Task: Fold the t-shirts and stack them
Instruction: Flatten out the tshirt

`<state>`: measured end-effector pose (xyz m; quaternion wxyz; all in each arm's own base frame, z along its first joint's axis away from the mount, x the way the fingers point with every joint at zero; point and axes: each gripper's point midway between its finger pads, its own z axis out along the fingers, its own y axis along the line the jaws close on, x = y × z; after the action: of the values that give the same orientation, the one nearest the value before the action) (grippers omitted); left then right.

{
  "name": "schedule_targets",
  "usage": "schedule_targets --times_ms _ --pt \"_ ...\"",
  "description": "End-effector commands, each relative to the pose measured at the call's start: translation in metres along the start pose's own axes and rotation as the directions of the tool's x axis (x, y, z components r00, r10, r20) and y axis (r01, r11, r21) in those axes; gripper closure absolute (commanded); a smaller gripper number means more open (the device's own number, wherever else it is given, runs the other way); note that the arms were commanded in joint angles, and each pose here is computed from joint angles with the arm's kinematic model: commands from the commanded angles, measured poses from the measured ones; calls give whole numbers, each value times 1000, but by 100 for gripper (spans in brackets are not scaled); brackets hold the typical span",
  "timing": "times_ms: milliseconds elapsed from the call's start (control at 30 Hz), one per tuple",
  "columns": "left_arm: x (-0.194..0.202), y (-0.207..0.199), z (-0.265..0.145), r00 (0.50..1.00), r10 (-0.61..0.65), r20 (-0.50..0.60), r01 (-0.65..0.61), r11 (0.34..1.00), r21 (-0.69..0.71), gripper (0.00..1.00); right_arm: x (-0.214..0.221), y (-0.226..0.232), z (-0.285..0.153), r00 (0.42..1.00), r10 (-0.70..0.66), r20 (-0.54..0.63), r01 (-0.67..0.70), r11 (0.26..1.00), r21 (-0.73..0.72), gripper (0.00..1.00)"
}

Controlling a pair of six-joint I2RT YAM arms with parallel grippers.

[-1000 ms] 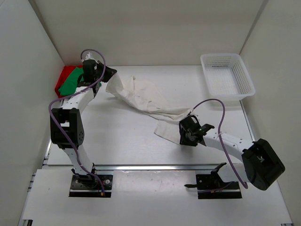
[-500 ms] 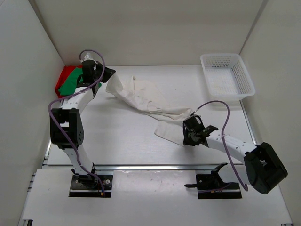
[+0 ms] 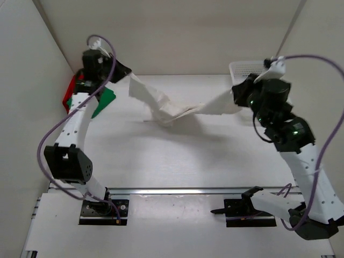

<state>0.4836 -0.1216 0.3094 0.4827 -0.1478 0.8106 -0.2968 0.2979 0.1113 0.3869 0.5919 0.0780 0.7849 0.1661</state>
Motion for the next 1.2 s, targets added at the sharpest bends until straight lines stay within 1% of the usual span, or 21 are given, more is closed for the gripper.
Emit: schedule_targets --times_ms 0,33,100,133,200,233,267,300,333,367,467,533,567,667,800,900,1000,1033,1067,1133,1167 --pt "-123 -62 -140 951 26 308 -73 987 142 100 -102 21 -32 968 -139 211 132 990 48 100" --pt "-138 -68 -155 941 22 337 -85 981 175 100 -116 25 -38 959 -159 234 151 987 55 100" --pt "-175 -58 -183 907 1 421 -66 988 140 100 -158 48 -56 927 -195 321 185 981 63 100" --pt "-194 -67 -206 876 11 482 -86 987 134 100 -184 51 -67 905 -182 385 154 983 103 100" --pt "-213 -77 -222 850 6 527 -97 985 144 100 -201 74 -77 866 -248 433 226 969 103 100" --pt "-219 -70 -221 849 2 529 -90 986 140 100 -213 86 -89 851 -197 488 172 980 95 100" --pt "-225 -69 -224 844 -10 537 -83 985 149 100 -224 92 -93 810 -233 539 188 972 138 100" --pt "-228 -62 -212 852 -31 522 -61 986 158 100 -209 94 -88 788 -364 496 280 930 237 100" --pt "-226 -45 -187 882 -52 467 -34 984 175 100 -222 92 -99 755 -380 534 260 921 289 99" --pt "-222 -48 -183 902 -83 423 -17 974 227 100 -220 99 -94 746 -375 551 242 923 300 100" --pt "-208 -20 -137 930 -130 344 55 974 220 100 -218 93 -70 721 -480 499 329 872 363 100" --pt "-201 -20 -133 924 -104 369 33 980 194 100 -202 87 -48 769 -422 480 307 903 302 100" --pt "-200 -17 -130 921 -93 379 30 985 167 100 -190 82 -32 776 -459 432 362 886 290 100" --pt "-214 -33 -135 912 -58 405 -11 986 166 100 -150 88 7 852 -393 346 369 920 134 100" --pt "-230 -50 -140 900 -101 425 -10 968 251 100 -99 134 28 872 -415 260 440 897 -46 100" --pt "-235 -68 -133 891 -131 434 -13 950 313 100 -44 198 20 889 -420 183 458 838 -297 100" --pt "-239 -93 -123 879 -149 453 -35 927 372 100 -4 234 2 892 -431 136 448 802 -396 99" --pt "-232 -112 -117 879 -138 456 -60 918 393 100 -4 243 -7 895 -420 151 443 794 -418 100" --pt "-231 -113 -104 875 -127 466 -66 924 376 100 -3 251 -25 885 -430 177 462 775 -430 100" --pt "-189 -158 -69 911 -96 401 -95 897 432 100 -16 263 -48 887 -398 233 461 770 -441 100" --pt "-178 -160 -49 919 -76 387 -104 901 421 100 -27 266 -59 894 -373 249 448 769 -456 100"
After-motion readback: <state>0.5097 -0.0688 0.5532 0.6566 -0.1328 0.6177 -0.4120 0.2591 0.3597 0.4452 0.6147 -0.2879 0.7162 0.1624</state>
